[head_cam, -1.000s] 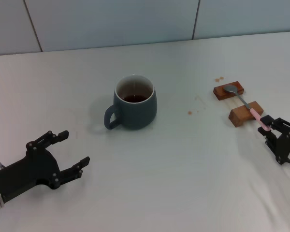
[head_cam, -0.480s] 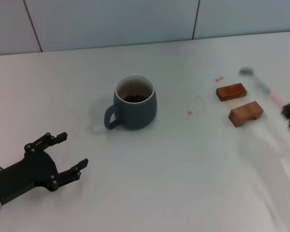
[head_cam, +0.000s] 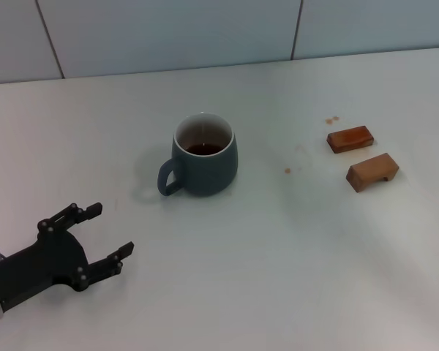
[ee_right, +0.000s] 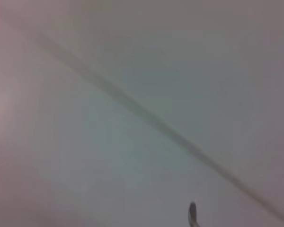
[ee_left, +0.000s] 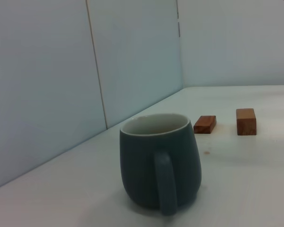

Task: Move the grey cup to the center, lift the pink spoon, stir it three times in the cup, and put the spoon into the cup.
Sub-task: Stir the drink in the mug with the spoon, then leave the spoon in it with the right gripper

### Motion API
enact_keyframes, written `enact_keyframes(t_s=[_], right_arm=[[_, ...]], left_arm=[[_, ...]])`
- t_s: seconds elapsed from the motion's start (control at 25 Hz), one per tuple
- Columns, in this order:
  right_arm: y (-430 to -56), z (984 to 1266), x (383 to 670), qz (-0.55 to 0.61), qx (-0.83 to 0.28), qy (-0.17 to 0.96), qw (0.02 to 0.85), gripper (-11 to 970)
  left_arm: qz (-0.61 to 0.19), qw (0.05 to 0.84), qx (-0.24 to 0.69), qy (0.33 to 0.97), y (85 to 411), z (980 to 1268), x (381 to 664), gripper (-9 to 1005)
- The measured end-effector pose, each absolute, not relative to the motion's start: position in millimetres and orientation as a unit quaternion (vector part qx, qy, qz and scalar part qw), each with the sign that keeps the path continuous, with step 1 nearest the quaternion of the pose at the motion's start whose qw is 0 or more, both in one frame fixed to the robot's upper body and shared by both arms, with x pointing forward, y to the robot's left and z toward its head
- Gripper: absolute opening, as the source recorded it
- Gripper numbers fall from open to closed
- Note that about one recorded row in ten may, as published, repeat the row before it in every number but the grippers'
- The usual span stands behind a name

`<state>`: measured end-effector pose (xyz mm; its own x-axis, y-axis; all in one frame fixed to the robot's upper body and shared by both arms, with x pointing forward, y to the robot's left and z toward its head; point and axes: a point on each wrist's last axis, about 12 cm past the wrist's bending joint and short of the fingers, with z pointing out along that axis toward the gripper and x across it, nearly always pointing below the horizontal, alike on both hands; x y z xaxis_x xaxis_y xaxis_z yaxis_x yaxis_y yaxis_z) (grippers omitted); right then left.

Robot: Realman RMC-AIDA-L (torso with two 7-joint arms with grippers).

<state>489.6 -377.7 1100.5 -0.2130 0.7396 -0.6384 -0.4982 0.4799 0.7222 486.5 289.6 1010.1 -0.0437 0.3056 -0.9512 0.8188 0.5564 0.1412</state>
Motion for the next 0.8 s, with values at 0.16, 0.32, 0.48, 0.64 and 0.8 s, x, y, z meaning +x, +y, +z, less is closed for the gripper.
enact_keyframes(t_s=[0.16, 0.32, 0.48, 0.64, 0.8], right_arm=[[-365, 1156, 529, 0.474, -0.058, 0.676, 0.562, 111], [-346, 1187, 547, 0.436, -0.153, 0.716, 0.523, 111], [-312, 1230, 560, 0.344, -0.245, 0.762, 0.491, 111], [-295, 1256, 559, 0.280, -0.281, 0.783, 0.479, 111], [-266, 1291, 562, 0.207, -0.325, 0.809, 0.444, 111]], left_arm=[[-0.233, 0.558, 0.413, 0.681, 288, 1012, 490, 836], [-0.235, 0.557, 0.411, 0.682, 288, 1014, 492, 836], [-0.238, 0.553, 0.412, 0.684, 287, 1015, 496, 835], [-0.239, 0.554, 0.413, 0.683, 286, 1016, 498, 835], [-0.239, 0.555, 0.415, 0.680, 284, 1017, 500, 835]])
